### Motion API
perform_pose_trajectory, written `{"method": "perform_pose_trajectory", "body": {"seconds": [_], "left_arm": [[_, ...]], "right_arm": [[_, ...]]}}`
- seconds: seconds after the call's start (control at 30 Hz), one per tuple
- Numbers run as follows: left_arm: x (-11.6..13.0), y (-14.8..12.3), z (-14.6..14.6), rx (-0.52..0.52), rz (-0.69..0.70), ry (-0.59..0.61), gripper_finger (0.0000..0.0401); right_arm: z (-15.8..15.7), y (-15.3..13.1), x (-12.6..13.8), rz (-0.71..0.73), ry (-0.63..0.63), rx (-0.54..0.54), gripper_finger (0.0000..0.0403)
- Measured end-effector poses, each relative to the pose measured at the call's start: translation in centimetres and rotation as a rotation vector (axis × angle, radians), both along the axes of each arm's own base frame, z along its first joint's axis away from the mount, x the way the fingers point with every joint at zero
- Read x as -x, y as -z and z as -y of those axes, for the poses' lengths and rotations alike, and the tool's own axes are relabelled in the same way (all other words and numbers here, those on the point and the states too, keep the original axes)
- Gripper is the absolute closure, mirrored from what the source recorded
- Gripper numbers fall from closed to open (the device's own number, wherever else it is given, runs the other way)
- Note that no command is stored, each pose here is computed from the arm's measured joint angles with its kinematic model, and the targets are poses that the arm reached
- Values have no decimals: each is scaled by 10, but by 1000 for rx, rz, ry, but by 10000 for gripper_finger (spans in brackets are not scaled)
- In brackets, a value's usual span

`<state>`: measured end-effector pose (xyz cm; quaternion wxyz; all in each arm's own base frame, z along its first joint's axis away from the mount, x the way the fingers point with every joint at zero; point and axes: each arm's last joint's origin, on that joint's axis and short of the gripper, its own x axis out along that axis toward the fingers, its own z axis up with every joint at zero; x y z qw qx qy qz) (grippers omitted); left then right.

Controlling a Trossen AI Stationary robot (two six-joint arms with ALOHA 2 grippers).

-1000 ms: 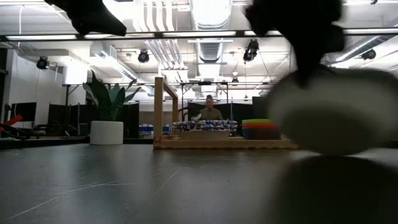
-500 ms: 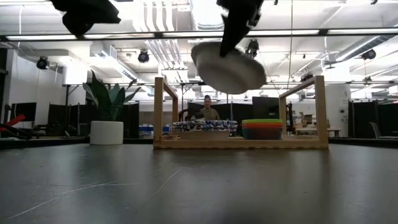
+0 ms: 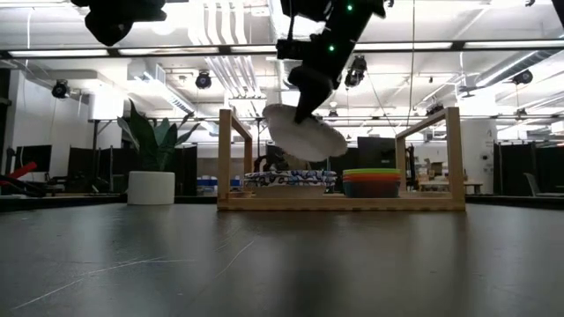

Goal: Place and stack bowls onto a shelf
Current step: Stack the blue patterned bowl on top of the blue patterned bowl on the shelf

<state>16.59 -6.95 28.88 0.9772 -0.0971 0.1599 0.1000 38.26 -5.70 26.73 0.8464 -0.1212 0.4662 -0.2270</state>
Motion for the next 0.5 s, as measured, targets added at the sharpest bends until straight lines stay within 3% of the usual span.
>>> {"method": "perform_pose_trajectory", "body": {"seconds": [0.1, 0.5], "left_arm": [[0, 0, -1, -17, 2, -16, 317], [0, -1, -1, -55, 2, -8, 317]], "right_arm": [[6, 6, -1, 30, -27, -65, 376], [11, 12, -4, 101, 26, -94, 294]]}}
